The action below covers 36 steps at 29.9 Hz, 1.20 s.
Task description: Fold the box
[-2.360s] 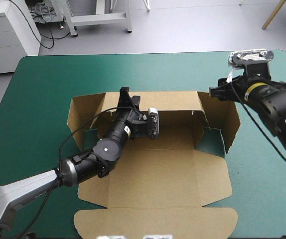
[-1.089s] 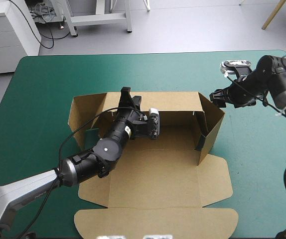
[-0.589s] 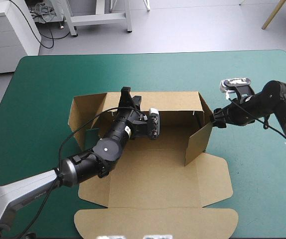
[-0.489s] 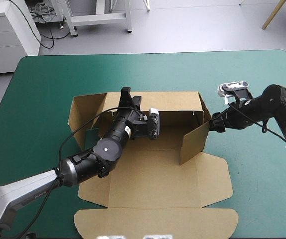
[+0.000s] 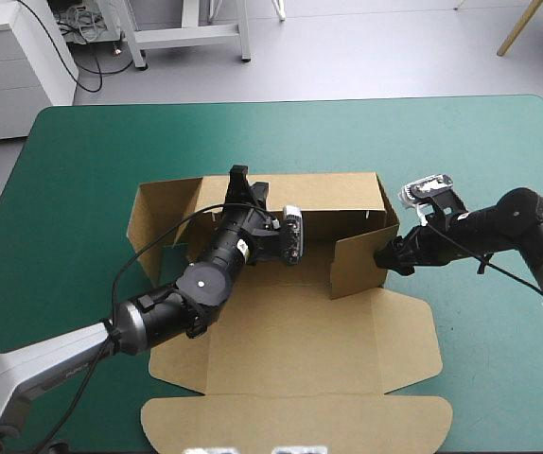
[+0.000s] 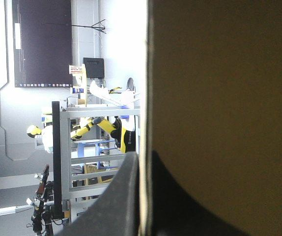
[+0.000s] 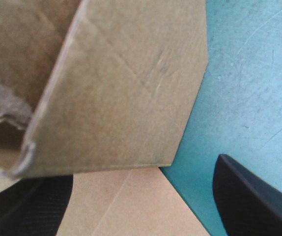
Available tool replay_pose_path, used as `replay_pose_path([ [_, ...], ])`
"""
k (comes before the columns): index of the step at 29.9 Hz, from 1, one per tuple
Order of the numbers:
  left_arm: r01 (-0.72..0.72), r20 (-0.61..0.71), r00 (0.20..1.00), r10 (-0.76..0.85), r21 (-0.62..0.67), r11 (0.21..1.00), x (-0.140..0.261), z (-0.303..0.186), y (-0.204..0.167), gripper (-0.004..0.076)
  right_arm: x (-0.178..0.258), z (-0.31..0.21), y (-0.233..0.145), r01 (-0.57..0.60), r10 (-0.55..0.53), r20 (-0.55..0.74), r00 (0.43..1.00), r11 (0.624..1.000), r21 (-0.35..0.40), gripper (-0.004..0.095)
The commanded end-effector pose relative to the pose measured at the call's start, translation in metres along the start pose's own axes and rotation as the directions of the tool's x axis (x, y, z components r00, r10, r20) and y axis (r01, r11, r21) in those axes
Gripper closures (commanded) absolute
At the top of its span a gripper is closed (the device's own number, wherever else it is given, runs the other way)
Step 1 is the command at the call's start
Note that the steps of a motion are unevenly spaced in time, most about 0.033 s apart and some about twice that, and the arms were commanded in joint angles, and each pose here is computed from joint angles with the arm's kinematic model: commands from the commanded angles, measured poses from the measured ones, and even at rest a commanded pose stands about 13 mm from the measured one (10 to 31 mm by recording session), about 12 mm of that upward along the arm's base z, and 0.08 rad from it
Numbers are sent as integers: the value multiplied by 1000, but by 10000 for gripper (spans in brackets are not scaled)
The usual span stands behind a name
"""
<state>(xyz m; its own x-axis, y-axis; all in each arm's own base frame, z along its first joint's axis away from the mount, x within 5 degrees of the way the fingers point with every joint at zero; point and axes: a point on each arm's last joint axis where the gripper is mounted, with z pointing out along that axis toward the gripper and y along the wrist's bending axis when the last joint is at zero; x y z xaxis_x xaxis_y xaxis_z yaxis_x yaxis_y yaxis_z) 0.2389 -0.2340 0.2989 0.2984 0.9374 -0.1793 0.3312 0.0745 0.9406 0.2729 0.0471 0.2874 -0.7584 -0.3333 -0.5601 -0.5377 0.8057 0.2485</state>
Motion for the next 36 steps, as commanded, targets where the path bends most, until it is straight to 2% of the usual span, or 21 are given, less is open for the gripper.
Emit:
replay_pose_path([
  [1,-41,27,999,44,-116,992,-3,-11,27,734,-7,-10,7,11,-11,115,993,1000,-5,182],
  [3,-41,27,999,44,-116,992,-3,-11,27,734,-7,-5,13,34,-31,119,992,999,-23,182],
  [6,-41,27,999,44,-116,992,-3,-11,27,734,-9,6,25,67,-65,140,988,998,-6,183],
  [12,-41,27,999,44,-116,992,-3,-11,27,734,-10,16,48,18,-59,318,946,991,131,183],
  [15,-41,27,999,44,-116,992,-3,-11,27,734,-6,16,58,-26,-43,398,916,986,166,183],
  [21,-41,27,999,44,-116,992,-3,-11,27,734,4,13,72,-74,-24,499,866,982,176,183],
  [25,-41,29,999,44,-114,993,-4,-11,27,734,4,11,79,-71,-22,518,855,985,160,199],
  [33,-41,45,998,46,-105,994,-5,-11,26,734,4,12,80,-83,-6,519,855,986,148,474],
  [36,-27,47,998,32,-104,994,-5,-11,26,734,4,12,80,-81,-4,512,859,986,144,652],
])
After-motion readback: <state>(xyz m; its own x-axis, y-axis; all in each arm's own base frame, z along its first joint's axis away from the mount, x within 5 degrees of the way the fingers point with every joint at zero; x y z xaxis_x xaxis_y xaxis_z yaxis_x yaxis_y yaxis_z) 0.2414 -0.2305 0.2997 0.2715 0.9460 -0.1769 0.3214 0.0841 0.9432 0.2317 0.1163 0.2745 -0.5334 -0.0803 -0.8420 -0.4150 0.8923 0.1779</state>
